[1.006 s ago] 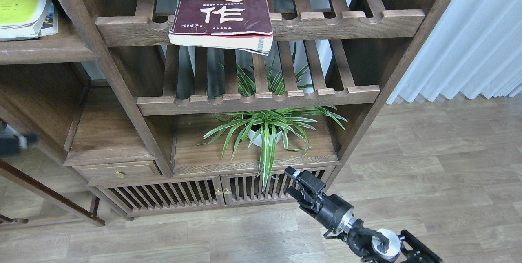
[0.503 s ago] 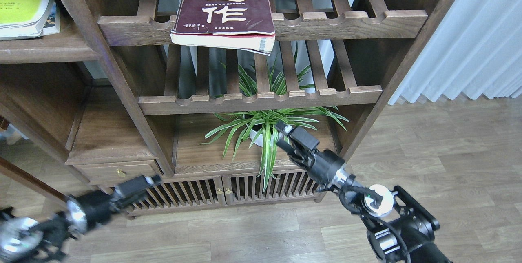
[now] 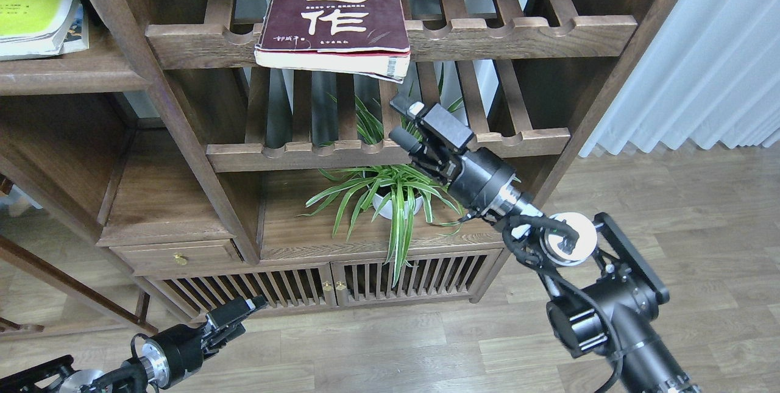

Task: Organize books on shelf
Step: 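Raise the right gripper up to the maroon book's bottom edge, then grasp the maroon book with the right gripper and pull it down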

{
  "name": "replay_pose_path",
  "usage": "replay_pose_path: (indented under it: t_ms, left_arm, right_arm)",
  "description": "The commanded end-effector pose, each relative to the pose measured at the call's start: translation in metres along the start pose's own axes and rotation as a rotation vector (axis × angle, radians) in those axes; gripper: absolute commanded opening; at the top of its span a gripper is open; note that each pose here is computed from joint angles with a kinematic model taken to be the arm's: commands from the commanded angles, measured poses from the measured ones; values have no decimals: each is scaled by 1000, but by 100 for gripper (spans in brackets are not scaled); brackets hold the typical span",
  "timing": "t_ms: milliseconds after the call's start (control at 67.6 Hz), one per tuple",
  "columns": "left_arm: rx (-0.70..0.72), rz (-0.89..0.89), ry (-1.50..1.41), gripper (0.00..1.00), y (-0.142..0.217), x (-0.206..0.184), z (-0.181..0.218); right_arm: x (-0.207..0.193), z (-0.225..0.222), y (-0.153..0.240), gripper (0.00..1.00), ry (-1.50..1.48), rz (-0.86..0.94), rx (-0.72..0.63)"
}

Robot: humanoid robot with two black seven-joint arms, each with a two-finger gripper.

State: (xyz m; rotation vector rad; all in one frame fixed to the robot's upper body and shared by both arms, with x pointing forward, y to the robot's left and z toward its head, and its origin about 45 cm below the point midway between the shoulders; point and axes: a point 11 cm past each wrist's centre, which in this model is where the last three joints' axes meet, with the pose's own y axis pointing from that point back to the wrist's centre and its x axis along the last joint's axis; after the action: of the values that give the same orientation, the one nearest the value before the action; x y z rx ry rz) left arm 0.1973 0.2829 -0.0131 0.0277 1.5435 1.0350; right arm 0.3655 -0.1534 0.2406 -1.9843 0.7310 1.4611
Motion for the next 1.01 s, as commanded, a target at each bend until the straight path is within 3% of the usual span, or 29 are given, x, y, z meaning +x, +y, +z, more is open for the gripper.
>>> replay_pose_path:
  t_ms: [0,444,992]
  left_arm:
    - [-6,28,9,100,5,11,-2]
    - [-21,56,10,100,12,20,2]
    - [-21,85,30,100,20,33,-6]
  right_arm:
    - [-10,-8,-8,100,35,45,0]
    - [-58,-26,-50,100,186,100,-22]
    - [-11,-18,-12,100,110,140,13]
